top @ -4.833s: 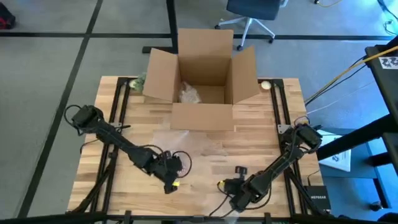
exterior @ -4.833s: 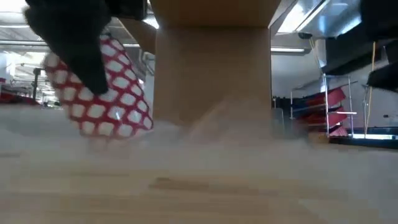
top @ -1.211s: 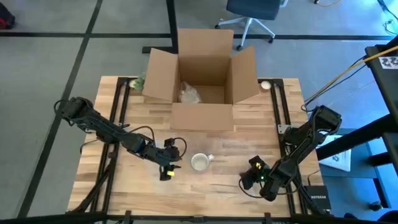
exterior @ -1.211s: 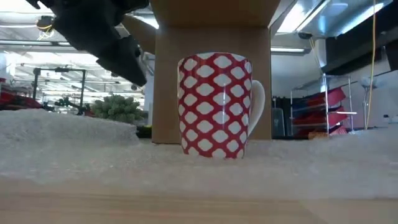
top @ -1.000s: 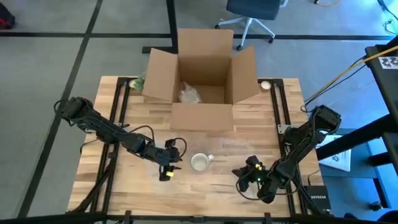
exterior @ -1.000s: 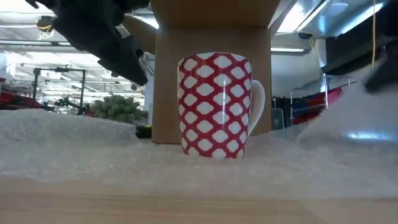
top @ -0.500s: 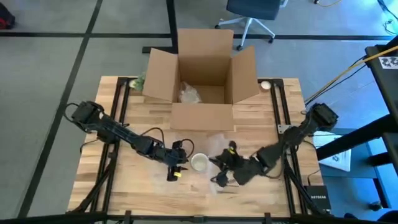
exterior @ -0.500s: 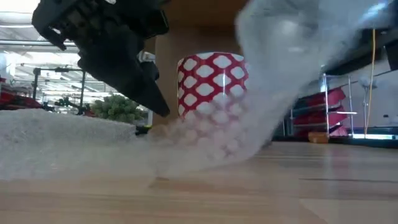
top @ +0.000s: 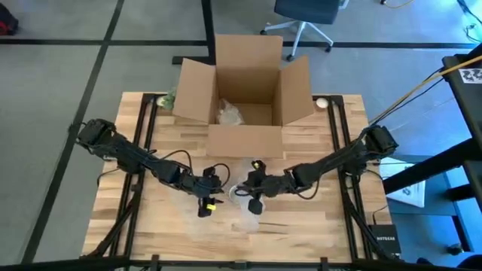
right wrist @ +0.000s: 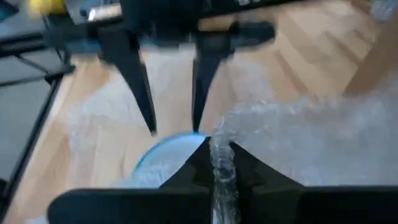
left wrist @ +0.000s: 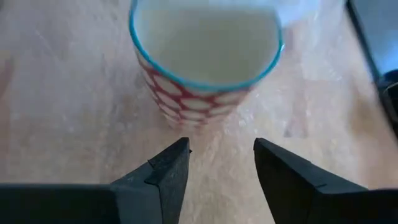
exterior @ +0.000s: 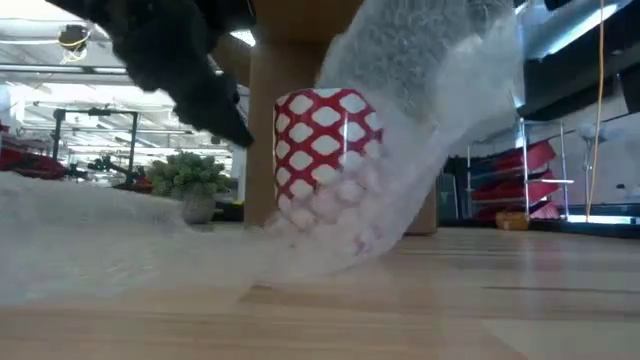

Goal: Wrap mug
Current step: Wrap the red mug with the bubble wrap

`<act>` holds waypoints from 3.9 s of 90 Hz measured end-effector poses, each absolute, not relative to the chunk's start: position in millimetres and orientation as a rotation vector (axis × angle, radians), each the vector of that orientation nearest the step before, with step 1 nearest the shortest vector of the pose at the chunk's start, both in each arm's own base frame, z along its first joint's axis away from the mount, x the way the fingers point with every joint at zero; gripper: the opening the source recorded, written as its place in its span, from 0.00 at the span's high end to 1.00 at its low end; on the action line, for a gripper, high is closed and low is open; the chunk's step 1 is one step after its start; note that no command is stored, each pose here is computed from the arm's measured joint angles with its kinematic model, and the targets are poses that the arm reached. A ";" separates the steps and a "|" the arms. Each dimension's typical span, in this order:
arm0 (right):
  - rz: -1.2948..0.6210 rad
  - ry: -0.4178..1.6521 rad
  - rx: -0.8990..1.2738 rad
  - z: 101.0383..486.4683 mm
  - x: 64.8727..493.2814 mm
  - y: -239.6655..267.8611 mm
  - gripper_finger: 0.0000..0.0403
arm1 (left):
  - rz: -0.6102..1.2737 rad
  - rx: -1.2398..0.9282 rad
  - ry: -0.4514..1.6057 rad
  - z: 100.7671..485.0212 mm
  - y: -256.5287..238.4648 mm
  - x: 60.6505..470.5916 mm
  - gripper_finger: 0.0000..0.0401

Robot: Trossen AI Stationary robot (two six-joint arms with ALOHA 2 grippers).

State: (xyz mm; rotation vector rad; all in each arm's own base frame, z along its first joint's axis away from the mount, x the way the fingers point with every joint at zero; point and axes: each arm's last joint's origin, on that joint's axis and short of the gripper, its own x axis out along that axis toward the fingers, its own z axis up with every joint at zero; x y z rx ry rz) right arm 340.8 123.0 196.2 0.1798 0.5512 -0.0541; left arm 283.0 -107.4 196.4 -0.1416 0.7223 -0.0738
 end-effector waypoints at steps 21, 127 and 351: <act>0.017 0.577 0.197 191.5 342.2 126.3 0.81 | -0.002 -0.134 0.569 220.5 -101.4 281.8 0.59; 0.052 0.594 0.088 205.4 344.7 127.5 0.44 | -0.063 -0.137 0.542 192.1 -103.4 308.3 0.59; 0.021 0.897 -0.001 193.4 386.0 127.9 1.00 | -0.110 -0.064 0.565 181.2 -109.5 312.0 0.59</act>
